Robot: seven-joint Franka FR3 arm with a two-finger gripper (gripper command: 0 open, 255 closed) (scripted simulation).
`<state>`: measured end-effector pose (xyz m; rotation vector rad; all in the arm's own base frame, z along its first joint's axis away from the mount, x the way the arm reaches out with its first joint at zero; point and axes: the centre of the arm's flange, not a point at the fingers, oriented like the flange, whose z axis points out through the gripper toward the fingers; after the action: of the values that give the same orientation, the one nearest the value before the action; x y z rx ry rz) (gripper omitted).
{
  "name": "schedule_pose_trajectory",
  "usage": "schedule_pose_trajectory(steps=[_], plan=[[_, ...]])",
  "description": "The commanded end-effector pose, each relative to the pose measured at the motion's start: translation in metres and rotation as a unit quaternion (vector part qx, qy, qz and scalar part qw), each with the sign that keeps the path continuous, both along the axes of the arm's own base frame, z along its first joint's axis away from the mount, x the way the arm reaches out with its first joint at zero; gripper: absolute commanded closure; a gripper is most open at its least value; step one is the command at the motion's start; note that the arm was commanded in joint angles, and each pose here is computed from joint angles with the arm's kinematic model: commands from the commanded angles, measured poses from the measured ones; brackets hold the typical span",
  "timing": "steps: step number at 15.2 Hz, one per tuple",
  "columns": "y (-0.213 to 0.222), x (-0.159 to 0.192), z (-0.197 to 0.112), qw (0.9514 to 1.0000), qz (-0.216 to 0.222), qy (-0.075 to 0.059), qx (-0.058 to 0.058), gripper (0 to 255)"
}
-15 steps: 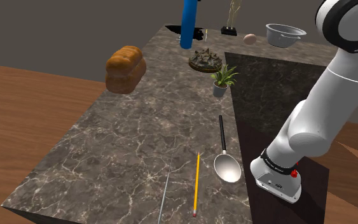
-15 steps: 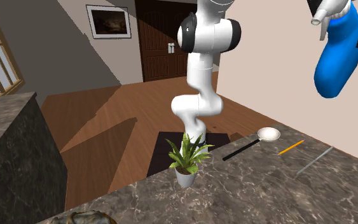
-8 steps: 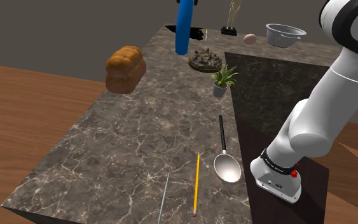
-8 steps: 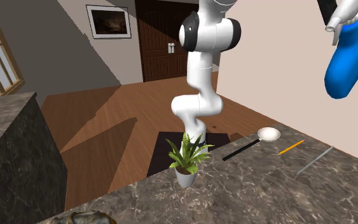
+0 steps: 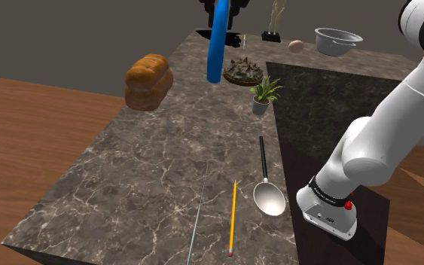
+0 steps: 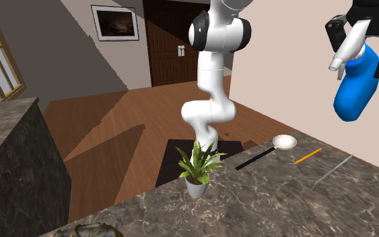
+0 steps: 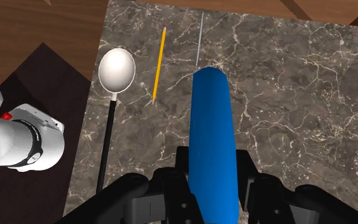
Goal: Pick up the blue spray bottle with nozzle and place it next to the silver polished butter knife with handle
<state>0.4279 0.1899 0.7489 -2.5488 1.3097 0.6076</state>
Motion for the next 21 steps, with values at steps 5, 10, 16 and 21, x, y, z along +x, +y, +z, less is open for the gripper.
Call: schedule_pose_trajectory(steps=[5, 10, 16, 21], plan=[[0.001, 0.001, -0.033, 1.0, 0.0, 0.0, 0.0, 255], [0.001, 0.001, -0.059, 1.0, 0.0, 0.0, 0.0, 255], [0.001, 0.001, -0.091, 1.0, 0.0, 0.0, 0.0, 255], [0.001, 0.001, -0.117, 1.0, 0.0, 0.0, 0.0, 255]])
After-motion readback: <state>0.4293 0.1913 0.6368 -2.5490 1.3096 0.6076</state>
